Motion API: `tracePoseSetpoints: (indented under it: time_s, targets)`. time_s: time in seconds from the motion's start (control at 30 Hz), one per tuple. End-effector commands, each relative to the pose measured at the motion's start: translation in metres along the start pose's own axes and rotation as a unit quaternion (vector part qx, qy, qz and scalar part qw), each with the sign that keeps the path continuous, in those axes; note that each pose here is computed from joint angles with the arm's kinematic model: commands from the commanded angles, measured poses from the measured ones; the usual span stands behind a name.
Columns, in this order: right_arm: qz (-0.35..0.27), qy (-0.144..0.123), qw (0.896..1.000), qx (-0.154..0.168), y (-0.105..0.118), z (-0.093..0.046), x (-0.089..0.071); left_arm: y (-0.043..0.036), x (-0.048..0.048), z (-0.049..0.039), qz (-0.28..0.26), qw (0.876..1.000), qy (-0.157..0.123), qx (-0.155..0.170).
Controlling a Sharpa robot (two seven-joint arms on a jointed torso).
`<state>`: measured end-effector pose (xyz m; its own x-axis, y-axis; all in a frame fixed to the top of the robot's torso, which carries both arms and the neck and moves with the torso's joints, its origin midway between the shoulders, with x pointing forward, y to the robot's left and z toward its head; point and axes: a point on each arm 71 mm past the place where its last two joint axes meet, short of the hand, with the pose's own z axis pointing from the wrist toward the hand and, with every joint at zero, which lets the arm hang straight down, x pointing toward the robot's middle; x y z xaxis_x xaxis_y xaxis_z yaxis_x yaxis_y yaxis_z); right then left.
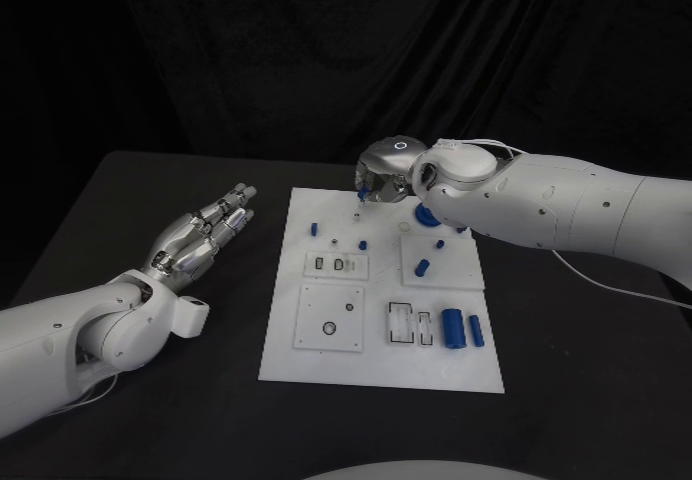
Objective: Assemble the parts on the task board
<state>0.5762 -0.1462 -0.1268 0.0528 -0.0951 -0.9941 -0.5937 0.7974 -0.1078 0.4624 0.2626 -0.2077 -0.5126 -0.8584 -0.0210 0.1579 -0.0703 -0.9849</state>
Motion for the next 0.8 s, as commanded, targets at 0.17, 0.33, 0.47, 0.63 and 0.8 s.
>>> tracePoseSetpoints:
  time_s: [0.17, 0.33, 0.47, 0.63, 0.8]
  targets:
    - [0.000, 0.017, 1.000, 0.010, -0.002, -0.001, 0.004, -0.0184, 0.0016, -0.0001, -0.003, 0.992, 0.008, 0.126]
    - [0.001, 0.024, 1.000, 0.012, -0.003, -0.001, 0.005, -0.0180, 0.0014, 0.0005, -0.003, 0.992, 0.009, 0.126]
    - [0.001, 0.030, 0.999, 0.013, -0.002, 0.000, 0.007, -0.0177, 0.0015, 0.0010, -0.004, 0.992, 0.009, 0.125]
    - [0.001, 0.034, 0.999, 0.011, -0.001, 0.002, 0.010, -0.0174, 0.0013, 0.0014, -0.004, 0.992, 0.010, 0.124]
    - [0.002, 0.037, 0.999, 0.009, 0.001, 0.003, 0.013, -0.0169, 0.0016, 0.0021, -0.004, 0.992, 0.010, 0.123]
